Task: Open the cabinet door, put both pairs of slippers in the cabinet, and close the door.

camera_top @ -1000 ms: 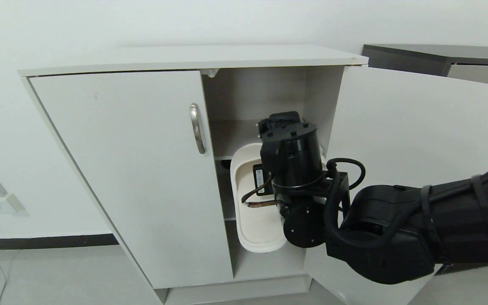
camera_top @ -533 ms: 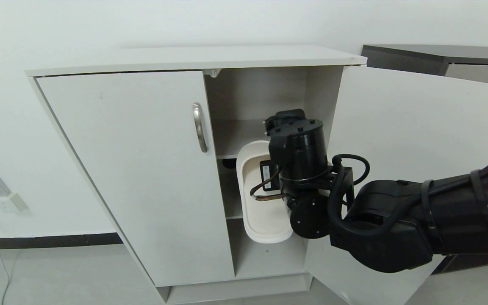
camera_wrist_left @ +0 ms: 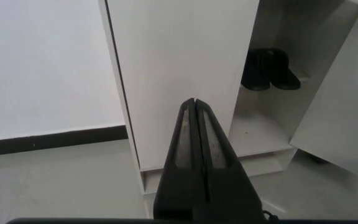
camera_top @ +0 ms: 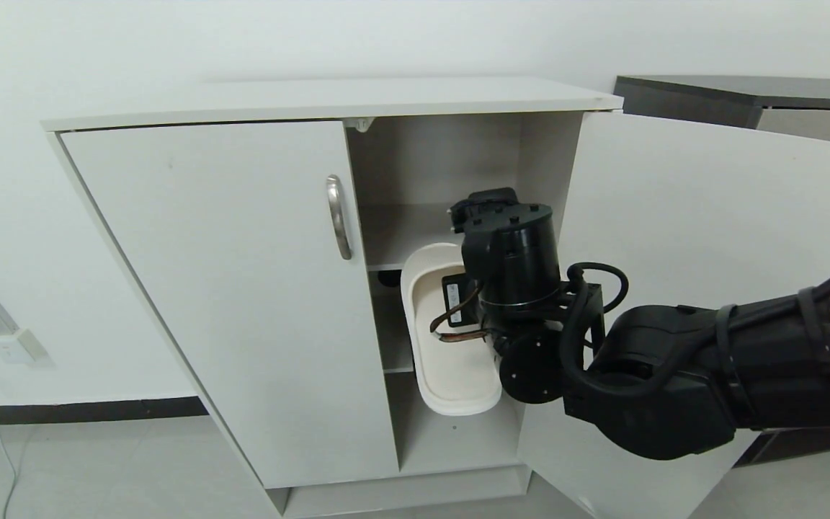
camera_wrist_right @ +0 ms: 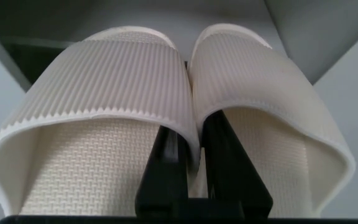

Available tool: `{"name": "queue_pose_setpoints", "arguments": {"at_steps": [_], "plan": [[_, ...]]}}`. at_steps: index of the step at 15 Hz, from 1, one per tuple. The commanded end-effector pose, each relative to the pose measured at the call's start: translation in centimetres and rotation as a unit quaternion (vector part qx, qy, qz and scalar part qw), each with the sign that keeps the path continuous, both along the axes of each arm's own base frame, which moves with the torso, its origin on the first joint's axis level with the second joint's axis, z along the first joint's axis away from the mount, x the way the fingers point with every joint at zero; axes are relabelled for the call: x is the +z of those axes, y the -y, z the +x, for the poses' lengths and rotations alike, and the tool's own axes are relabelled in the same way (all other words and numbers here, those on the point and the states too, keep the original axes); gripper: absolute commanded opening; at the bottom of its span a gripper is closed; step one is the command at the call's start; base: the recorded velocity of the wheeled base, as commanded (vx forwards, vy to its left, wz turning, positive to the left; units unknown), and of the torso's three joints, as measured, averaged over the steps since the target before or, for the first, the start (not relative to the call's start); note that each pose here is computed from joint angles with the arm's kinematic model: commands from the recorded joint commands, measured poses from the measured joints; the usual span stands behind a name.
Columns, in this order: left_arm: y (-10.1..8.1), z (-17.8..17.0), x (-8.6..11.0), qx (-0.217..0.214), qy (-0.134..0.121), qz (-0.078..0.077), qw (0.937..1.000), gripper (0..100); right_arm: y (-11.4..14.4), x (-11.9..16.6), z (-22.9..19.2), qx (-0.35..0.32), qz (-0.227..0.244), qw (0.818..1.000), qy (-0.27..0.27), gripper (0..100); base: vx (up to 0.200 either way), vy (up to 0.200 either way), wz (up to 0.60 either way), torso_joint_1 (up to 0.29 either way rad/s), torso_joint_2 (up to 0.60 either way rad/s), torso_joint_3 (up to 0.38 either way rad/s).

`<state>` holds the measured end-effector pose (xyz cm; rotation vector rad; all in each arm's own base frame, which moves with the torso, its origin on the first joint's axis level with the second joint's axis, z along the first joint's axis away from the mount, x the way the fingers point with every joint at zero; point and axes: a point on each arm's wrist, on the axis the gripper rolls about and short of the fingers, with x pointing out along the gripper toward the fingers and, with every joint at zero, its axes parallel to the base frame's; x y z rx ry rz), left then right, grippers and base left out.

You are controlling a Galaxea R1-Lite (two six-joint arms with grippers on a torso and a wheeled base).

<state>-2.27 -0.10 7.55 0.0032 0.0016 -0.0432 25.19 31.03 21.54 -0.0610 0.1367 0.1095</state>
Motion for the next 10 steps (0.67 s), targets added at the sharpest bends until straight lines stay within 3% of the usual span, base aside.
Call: {"name": "queue_pose_setpoints", "arguments": {"at_steps": [1, 2, 10], "plan": [[0.0, 0.0, 0.0, 0.0, 0.0, 0.0, 1.0, 0, 0.0, 0.0, 0.01, 0.0, 0.001, 1.0, 0.0, 0, 0.0, 0.0, 0.0, 0.0, 0.0, 0.0], [0.0, 0.0, 0.0, -0.001, 0.0, 0.0, 1.0, 0, 0.03, 0.07, -0.01, 0.0, 0.002, 1.0, 0.001, 0, 0.0, 0.0, 0.0, 0.0, 0.0, 0.0], [0.0, 0.0, 0.0, -0.001, 0.0, -0.001, 1.0, 0, -0.35, -0.32, 0.04, 0.003, -0.005, 1.0, -0.002, 0, 0.2, 0.0, 0.0, 0.002, 0.0, 0.005]]}}
